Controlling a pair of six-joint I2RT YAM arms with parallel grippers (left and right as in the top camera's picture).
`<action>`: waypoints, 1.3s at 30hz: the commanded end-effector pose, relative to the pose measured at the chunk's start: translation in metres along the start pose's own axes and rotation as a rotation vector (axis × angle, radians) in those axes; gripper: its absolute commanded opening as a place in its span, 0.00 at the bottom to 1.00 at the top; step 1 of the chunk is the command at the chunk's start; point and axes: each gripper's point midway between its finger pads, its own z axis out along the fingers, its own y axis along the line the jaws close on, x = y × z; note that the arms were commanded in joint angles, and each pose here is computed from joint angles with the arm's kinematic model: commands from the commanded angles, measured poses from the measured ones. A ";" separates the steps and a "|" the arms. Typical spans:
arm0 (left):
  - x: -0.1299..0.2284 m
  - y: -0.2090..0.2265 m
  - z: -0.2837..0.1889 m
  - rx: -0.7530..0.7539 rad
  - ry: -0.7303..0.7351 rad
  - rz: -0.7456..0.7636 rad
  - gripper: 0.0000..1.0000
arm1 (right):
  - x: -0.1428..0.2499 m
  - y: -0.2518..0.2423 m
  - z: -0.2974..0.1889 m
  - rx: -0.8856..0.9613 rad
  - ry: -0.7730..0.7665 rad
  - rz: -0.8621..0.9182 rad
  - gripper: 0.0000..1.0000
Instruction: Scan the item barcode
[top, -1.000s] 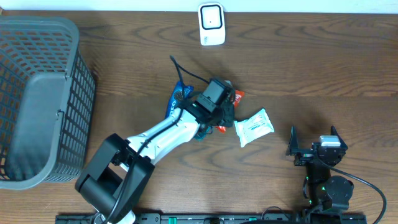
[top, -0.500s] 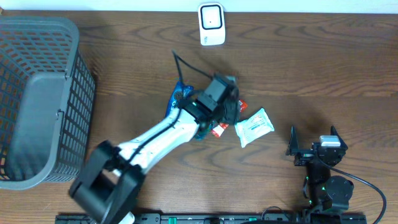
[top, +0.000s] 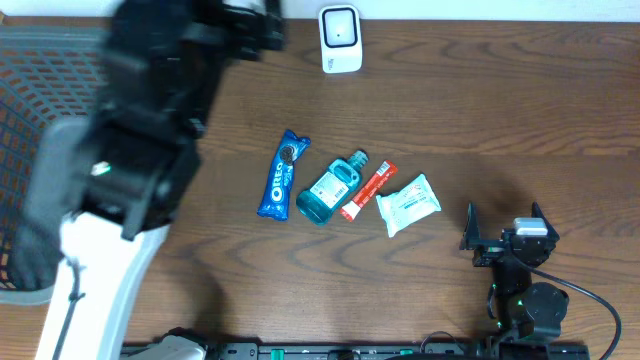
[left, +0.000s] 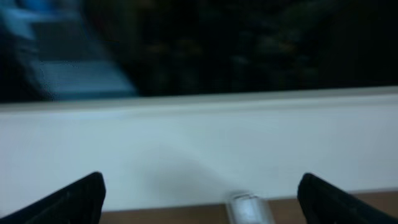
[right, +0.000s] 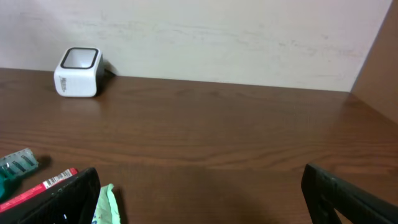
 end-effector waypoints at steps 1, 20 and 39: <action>-0.020 0.062 -0.021 -0.280 0.017 0.219 0.98 | 0.001 0.001 0.000 -0.003 0.001 0.011 0.99; -0.008 0.103 -0.145 -0.355 -0.100 0.143 0.98 | -0.073 0.033 -0.007 -0.217 -0.050 0.173 0.99; 0.021 0.107 -0.221 -0.295 -0.342 0.088 0.98 | -0.110 0.182 0.056 -0.824 0.976 0.390 0.99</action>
